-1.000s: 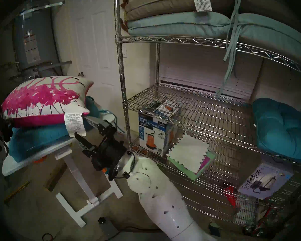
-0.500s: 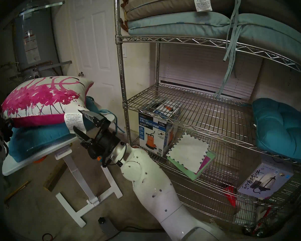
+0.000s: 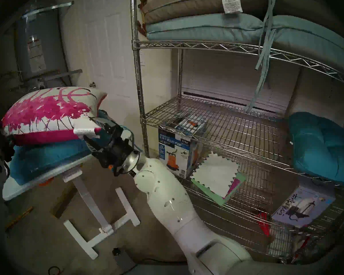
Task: Put cushion on the shelf
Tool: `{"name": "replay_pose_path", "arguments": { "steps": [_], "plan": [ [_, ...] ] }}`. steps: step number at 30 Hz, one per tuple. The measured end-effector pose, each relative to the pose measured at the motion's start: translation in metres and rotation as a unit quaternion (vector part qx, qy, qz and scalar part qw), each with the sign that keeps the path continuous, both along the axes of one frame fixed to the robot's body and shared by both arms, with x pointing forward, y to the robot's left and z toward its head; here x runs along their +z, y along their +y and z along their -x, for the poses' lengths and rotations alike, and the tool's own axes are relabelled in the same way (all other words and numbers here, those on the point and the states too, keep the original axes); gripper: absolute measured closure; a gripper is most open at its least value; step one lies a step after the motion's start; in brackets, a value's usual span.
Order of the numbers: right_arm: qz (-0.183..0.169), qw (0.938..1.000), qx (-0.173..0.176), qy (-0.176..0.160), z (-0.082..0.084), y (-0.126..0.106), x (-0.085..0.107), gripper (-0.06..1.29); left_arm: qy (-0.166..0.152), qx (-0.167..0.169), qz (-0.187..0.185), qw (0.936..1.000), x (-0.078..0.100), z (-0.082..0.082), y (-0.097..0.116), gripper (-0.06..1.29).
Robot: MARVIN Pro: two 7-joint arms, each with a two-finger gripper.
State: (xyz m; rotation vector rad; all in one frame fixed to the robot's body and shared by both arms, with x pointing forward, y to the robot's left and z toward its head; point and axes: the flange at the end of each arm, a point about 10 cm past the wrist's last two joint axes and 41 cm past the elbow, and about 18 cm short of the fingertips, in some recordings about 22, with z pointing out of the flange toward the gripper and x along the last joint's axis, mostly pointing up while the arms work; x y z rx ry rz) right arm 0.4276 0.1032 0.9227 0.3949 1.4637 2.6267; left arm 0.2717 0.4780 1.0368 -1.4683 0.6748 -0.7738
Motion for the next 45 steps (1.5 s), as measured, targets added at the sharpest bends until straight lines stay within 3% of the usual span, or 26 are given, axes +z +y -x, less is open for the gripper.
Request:
{"name": "replay_pose_path", "arguments": {
  "steps": [23, 45],
  "plan": [
    [-0.017, 0.9985, 0.044, -0.026, -0.028, 0.019, 0.009, 0.01, -0.001, 0.000, -0.001, 1.0000, 0.000, 0.000, 0.000, 0.00],
    [-0.048, 0.9943, 0.078, -0.055, -0.018, 0.028, 0.016, 0.01, -0.002, 0.000, 0.000, 1.0000, 0.001, 0.000, 0.000, 0.00]
  ]
}}
